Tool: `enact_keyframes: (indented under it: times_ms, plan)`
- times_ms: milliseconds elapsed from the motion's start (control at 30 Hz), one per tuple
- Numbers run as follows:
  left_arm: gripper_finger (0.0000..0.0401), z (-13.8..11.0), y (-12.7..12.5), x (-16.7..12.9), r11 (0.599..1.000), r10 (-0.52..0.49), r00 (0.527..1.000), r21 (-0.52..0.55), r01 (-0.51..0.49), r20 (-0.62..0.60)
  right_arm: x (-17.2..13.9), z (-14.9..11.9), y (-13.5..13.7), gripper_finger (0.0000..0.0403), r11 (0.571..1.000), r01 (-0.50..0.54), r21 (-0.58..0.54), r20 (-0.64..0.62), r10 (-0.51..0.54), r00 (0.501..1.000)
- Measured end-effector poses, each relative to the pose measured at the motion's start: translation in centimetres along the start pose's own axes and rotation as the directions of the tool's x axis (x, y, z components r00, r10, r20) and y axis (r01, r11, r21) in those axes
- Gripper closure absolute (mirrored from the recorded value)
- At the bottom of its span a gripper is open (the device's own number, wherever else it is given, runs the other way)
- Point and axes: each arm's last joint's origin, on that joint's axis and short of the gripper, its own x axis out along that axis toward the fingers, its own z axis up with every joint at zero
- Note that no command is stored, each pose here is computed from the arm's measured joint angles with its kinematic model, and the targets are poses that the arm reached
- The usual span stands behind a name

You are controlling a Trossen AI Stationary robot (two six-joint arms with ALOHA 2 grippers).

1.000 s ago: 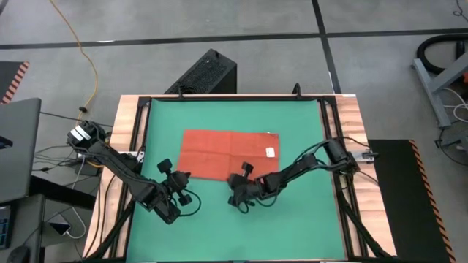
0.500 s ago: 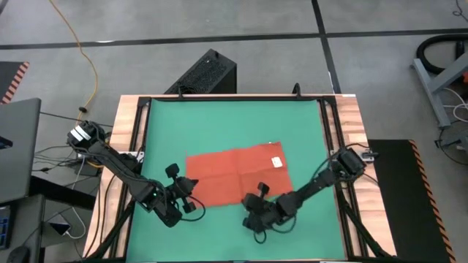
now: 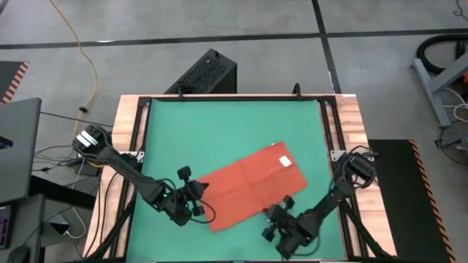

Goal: Roll towel into tight, uniform cylinder
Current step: Roll the orange table napkin

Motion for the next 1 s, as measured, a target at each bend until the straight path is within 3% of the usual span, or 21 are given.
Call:
enact_keyframes:
  times_ms: [167,300,467,600,1000]
  plan:
    - [0.0401,-0.6,-0.9,2.3,0.998,-0.040,0.999,0.044,0.041,-0.027,-2.0,1.3,-0.7,0.0397,1.000,0.010,-0.006,0.042,-0.009,0.999]
    - [0.0401,-1.7,-0.9,4.2,0.994,-0.018,0.996,0.110,0.027,-0.083,-2.1,2.2,-2.2,0.0397,0.993,0.098,0.068,0.033,-0.100,0.994]
    - [0.0401,-2.2,-0.1,5.9,0.987,0.020,0.991,0.162,0.002,-0.131,-0.2,3.3,-5.1,0.0398,0.932,0.335,0.136,0.016,-0.341,0.940]
    - [0.0401,-1.8,0.5,6.5,0.986,0.011,0.989,0.165,0.014,-0.148,1.8,4.6,-6.9,0.0398,0.860,0.493,0.130,-0.100,-0.483,0.870]
    - [0.0401,-2.0,0.2,6.4,0.987,-0.075,0.979,0.122,0.100,-0.191,8.0,9.4,-10.8,0.0398,0.784,0.621,0.008,-0.205,-0.606,0.768]
